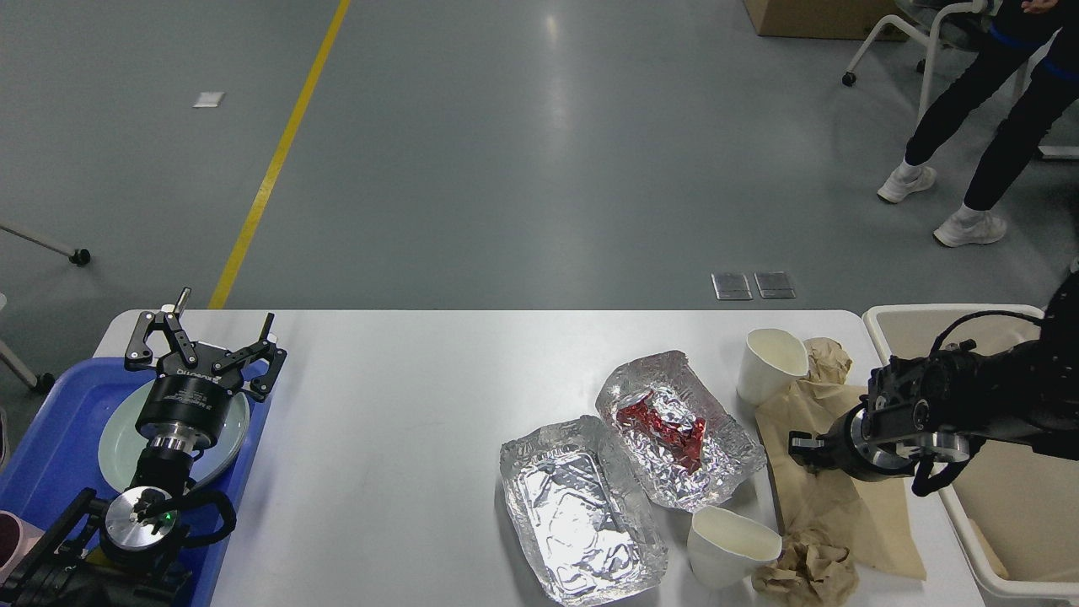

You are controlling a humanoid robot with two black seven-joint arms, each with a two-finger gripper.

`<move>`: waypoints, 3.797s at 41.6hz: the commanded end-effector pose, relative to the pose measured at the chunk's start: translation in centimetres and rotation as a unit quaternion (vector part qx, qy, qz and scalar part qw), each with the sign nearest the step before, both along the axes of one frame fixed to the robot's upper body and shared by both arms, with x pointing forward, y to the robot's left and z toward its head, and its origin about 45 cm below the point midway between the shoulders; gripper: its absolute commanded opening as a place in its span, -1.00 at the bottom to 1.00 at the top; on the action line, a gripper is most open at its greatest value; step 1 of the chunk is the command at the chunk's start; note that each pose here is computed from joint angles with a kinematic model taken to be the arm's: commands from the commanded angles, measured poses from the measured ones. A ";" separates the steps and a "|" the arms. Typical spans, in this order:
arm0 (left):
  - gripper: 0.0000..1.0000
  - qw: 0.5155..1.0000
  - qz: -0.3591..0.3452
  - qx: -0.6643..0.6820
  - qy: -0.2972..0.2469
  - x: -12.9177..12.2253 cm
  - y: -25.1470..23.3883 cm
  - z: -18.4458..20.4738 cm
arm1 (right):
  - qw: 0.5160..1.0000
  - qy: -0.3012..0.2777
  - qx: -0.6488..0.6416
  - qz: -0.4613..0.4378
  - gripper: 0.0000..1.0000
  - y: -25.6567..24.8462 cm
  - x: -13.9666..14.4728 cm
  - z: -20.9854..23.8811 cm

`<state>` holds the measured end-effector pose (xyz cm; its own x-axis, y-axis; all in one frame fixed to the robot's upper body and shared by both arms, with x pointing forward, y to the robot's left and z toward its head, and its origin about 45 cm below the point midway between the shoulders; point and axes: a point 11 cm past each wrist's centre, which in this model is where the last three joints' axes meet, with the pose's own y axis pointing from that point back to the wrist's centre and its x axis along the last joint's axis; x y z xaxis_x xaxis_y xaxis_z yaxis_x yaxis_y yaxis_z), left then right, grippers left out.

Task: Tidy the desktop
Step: 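Grasp the brown paper with the right gripper, then lift the brown paper and drop it into the beige bin, then raise the right gripper and move it over the empty foil tray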

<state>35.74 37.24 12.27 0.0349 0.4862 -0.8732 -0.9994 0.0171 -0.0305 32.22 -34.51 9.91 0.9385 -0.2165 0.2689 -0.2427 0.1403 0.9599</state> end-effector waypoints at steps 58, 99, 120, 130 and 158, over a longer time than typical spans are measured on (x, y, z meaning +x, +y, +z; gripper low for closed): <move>0.93 1.000 0.000 0.000 0.000 0.0 0.0 0.0 | 0.996 0.002 0.062 -0.067 -1.00 0.1 -0.2 26.8; 0.93 1.000 0.000 0.000 0.000 0.0 0.0 0.0 | 0.922 -0.243 -0.123 -0.276 -1.00 -22.5 -0.5 0.0; 0.93 1.000 0.000 0.000 0.001 0.0 0.0 0.0 | 0.924 -0.249 -0.141 -0.254 -1.00 -18.5 -4.1 -6.8; 0.93 1.000 0.000 0.000 0.001 0.0 0.0 0.0 | 0.926 -0.242 -0.143 -0.252 -1.00 -18.5 -4.6 -7.1; 0.93 1.000 0.000 0.000 0.000 0.0 0.0 0.0 | 0.917 -0.269 -0.149 -0.252 1.00 -18.4 -3.8 -6.5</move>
